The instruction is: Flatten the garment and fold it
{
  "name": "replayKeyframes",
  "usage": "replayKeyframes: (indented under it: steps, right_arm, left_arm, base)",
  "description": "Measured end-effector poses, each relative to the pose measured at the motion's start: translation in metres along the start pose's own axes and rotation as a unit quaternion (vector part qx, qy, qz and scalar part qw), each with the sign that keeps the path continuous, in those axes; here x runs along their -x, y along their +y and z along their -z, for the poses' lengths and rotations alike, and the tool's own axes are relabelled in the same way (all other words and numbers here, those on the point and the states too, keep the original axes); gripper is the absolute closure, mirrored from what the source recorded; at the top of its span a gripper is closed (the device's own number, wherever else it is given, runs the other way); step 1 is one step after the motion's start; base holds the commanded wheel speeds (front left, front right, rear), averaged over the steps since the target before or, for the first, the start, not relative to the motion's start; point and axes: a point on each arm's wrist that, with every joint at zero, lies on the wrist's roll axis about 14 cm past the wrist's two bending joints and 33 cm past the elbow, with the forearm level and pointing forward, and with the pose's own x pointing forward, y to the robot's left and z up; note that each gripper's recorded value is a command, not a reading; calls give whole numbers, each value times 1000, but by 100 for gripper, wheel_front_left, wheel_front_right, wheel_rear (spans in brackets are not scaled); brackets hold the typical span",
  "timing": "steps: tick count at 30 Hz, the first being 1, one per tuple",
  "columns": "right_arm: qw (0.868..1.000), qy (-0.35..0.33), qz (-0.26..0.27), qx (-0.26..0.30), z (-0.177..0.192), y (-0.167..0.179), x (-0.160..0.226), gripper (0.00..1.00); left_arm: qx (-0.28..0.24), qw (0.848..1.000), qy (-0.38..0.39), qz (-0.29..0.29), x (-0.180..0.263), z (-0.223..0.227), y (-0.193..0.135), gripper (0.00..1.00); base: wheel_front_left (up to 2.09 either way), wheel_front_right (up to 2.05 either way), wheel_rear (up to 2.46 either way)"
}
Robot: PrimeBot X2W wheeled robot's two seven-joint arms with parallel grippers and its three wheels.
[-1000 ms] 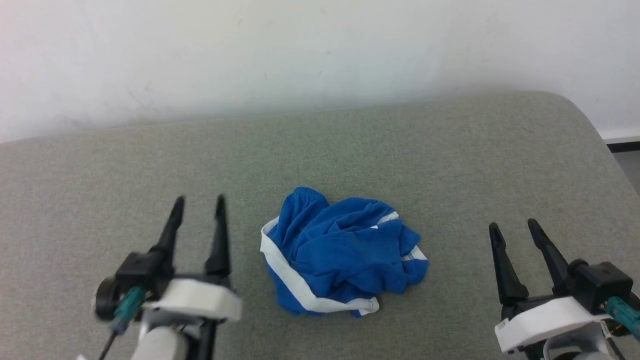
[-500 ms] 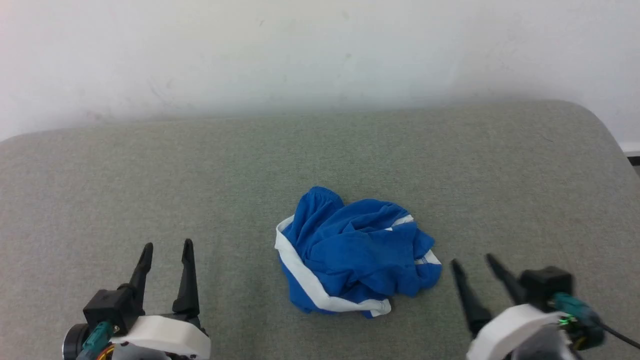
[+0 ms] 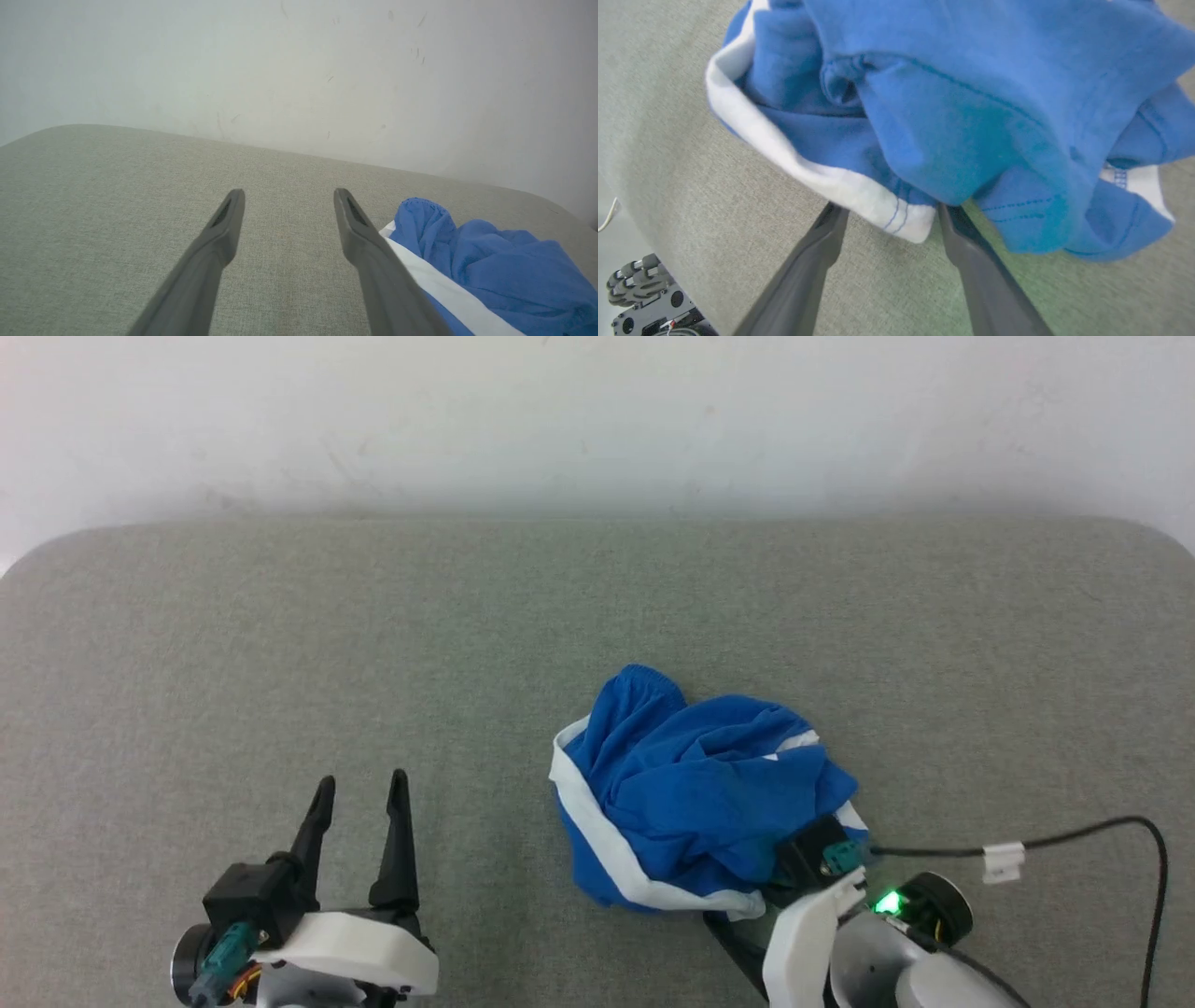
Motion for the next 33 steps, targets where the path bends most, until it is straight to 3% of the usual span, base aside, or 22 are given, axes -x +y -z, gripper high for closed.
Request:
replayKeyframes:
  steps: [5, 6, 7, 9, 11, 14, 18, 22, 25, 28, 33]
  right_arm:
    - [997, 70, -16, -2, 23, 0, -16, 0]
    - [996, 83, -18, -1, 26, 0, -18, 8]
    - [995, 94, -22, -6, 27, 1, -19, 44]
    - [993, 111, -28, -17, 28, 1, -19, 64]
    - [991, 126, -36, -24, 31, 3, -18, 100]
    - [992, 115, -46, -22, 28, 7, -14, 100]
    - [998, 46, -38, -9, 5, 0, -5, 100]
    - [998, -57, 10, 7, -45, -35, 21, 100]
    - [993, -98, 73, 4, -59, -72, 52, 100]
    - [982, -99, 159, -25, -44, -118, 91, 100]
    - [954, -36, 273, -118, 28, -162, 138, 100]
  left_arm:
    - [8, 1000, 14, -7, 2, 10, 3, 0]
    - [10, 1000, 16, -8, 3, 12, 3, 0]
    - [11, 1000, 18, -9, 3, 13, 3, 0]
    - [12, 1000, 18, -10, 3, 13, 4, 0]
    - [14, 1000, 20, -10, 2, 15, 4, 0]
    - [15, 1000, 22, -6, 0, 16, 2, 0]
    - [16, 1000, 20, 3, -3, 15, -4, 0]
    - [16, 1000, 16, 14, -6, 13, -11, 0]
    - [16, 1000, 13, 22, -8, 12, -16, 0]
    - [17, 999, 13, 29, -9, 12, -21, 0]
    - [17, 999, 18, 33, -10, 15, -25, 0]
  base:
    - [0, 0, 0]
    - [0, 0, 0]
    - [0, 0, 0]
    - [0, 0, 0]
    - [0, 0, 0]
    - [0, 0, 0]
    - [0, 0, 0]
    - [0, 0, 0]
    - [0, 0, 0]
    - [0, 0, 0]
    - [0, 0, 0]
